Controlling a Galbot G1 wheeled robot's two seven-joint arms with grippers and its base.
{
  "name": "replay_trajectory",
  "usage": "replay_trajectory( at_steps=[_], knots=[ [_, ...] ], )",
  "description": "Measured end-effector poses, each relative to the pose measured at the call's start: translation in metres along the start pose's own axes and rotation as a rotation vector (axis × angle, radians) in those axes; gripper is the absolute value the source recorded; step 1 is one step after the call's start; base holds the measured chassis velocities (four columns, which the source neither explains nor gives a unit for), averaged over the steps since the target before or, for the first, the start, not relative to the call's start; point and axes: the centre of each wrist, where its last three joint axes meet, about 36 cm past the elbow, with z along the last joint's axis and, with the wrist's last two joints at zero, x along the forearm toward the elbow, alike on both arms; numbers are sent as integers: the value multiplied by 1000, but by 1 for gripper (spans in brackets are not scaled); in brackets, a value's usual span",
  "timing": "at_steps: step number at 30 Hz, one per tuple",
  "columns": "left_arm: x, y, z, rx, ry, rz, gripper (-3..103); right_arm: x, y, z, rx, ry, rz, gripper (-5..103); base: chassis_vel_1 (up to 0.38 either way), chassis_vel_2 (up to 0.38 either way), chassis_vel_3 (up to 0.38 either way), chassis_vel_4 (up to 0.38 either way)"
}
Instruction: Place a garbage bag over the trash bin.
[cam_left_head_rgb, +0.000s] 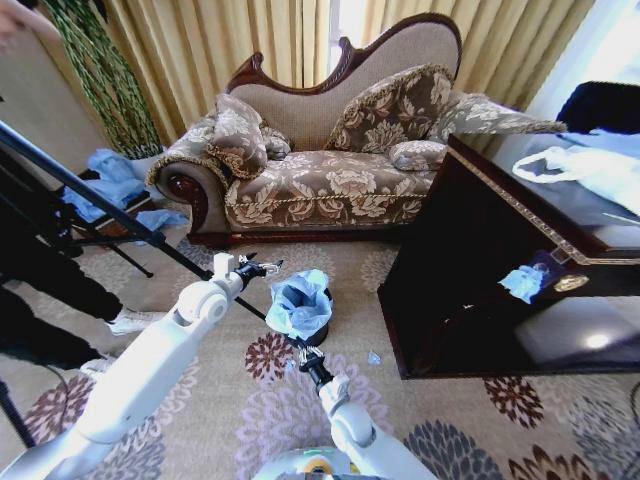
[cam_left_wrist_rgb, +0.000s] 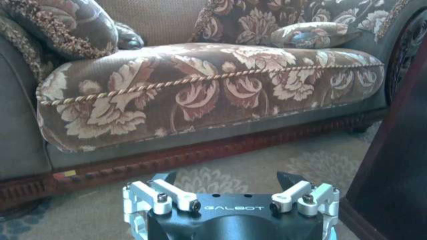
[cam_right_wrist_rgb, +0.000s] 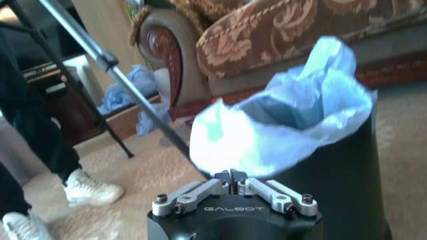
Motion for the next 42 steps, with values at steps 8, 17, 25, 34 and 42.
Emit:
replay_trajectory(
  at_steps=[8, 17, 25, 34, 42],
  knots=[
    [-3, 3, 1, -4, -8, -1, 100, 7, 9, -5, 4, -7, 4, 0, 0, 0, 0, 0],
    [-1, 2, 3, -6, -11, 0, 100, -33, 7, -69, -15, -126, 61, 19, 0, 0, 0, 0],
    [-1, -2, 4, -10, -26, 38, 100, -61, -9, -63, 63, -104, 54, 52, 0, 0, 0, 0],
    [-3, -3, 11, -6, -31, 56, 100, -69, -30, -78, 145, -80, 68, 90, 0, 0, 0, 0],
    [-7, 3, 11, -3, -32, 44, 100, -42, -6, -86, -31, -8, 99, 100, 0, 0, 0, 0]
  ],
)
